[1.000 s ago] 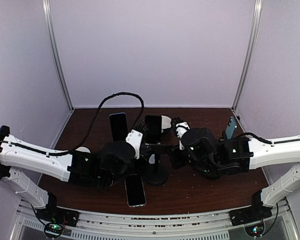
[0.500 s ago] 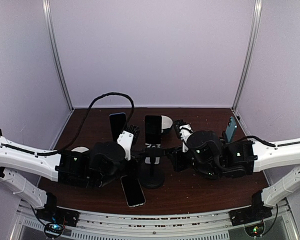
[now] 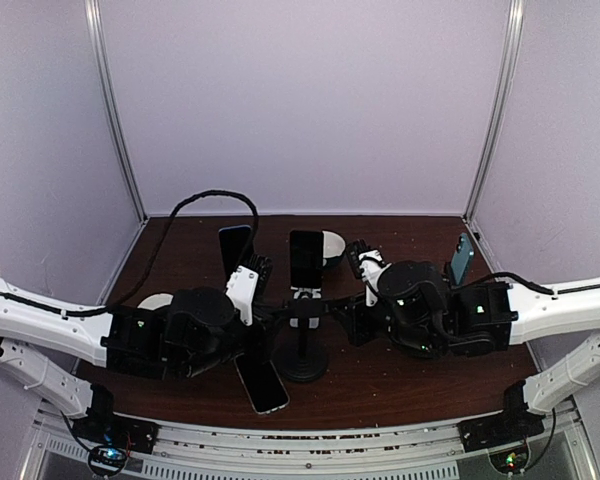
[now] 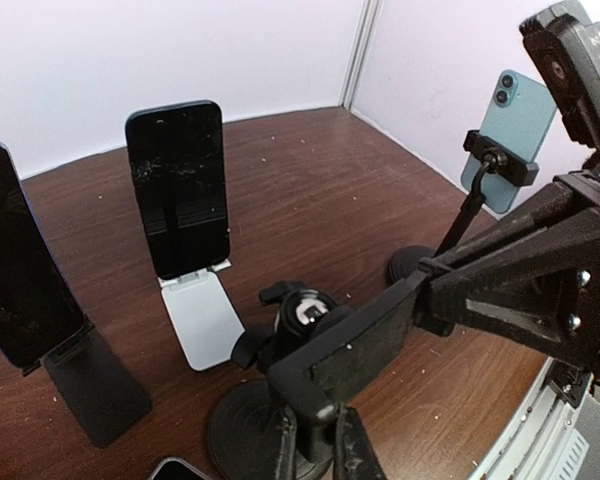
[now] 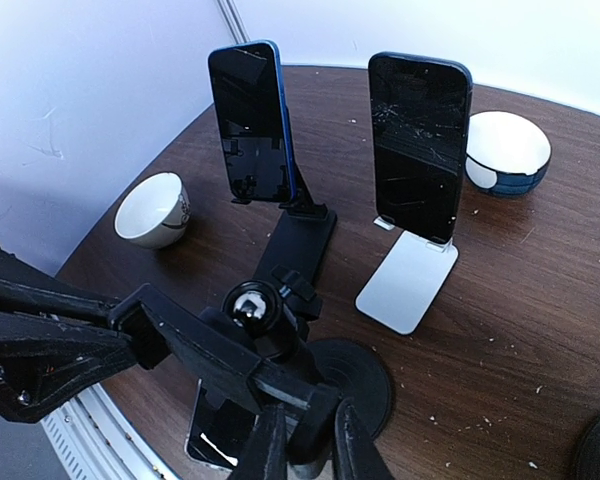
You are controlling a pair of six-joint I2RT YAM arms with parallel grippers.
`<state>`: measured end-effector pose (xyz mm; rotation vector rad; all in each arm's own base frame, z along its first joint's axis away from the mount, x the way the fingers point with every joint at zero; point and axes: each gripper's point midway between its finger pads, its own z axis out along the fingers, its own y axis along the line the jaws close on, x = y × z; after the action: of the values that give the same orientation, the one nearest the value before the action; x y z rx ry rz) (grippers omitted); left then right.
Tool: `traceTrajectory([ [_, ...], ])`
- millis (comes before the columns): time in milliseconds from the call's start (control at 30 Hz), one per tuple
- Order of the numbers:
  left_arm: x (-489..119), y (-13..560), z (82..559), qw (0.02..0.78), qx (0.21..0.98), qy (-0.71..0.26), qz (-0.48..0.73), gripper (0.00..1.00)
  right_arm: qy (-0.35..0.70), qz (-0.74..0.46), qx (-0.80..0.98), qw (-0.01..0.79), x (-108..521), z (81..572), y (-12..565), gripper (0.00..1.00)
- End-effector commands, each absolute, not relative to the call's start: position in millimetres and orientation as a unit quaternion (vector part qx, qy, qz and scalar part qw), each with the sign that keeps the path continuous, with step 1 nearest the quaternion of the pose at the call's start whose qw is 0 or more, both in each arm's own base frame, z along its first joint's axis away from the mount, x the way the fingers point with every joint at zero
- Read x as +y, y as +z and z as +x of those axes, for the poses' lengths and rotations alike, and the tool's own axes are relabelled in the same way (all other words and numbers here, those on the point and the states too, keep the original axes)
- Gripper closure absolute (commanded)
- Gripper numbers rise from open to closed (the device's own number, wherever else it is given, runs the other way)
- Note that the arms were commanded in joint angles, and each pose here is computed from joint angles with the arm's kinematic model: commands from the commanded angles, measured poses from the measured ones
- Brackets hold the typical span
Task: Place the phone on the phone stand
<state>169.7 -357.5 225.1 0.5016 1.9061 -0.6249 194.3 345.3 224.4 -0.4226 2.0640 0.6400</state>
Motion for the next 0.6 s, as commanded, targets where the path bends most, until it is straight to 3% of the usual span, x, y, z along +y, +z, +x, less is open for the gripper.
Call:
traceTrajectory([
  [0, -314, 201, 193, 0.535, 0.807, -0.139, 0.205, 1.00, 0.034, -0.134, 0.858, 0.496, 251, 236, 202, 1.00],
  [67, -315, 200, 194, 0.534, 0.809, -0.131, 0.207, 1.00, 0.006, -0.125, 0.862, 0.491, 239, 242, 198, 1.00],
  [300, -308, 194, 195, 0.538, 0.809, -0.121, 0.204, 1.00, 0.050, -0.104, 0.864, 0.490, 231, 244, 193, 1.00],
  [533, -343, 210, 187, 0.550, 0.774, -0.178, 0.260, 1.00, 0.165, -0.176, 0.829, 0.505, 298, 222, 229, 1.00],
  [567, -353, 216, 182, 0.553, 0.759, -0.196, 0.283, 0.88, 0.174, -0.173, 0.828, 0.505, 301, 221, 232, 1.00],
])
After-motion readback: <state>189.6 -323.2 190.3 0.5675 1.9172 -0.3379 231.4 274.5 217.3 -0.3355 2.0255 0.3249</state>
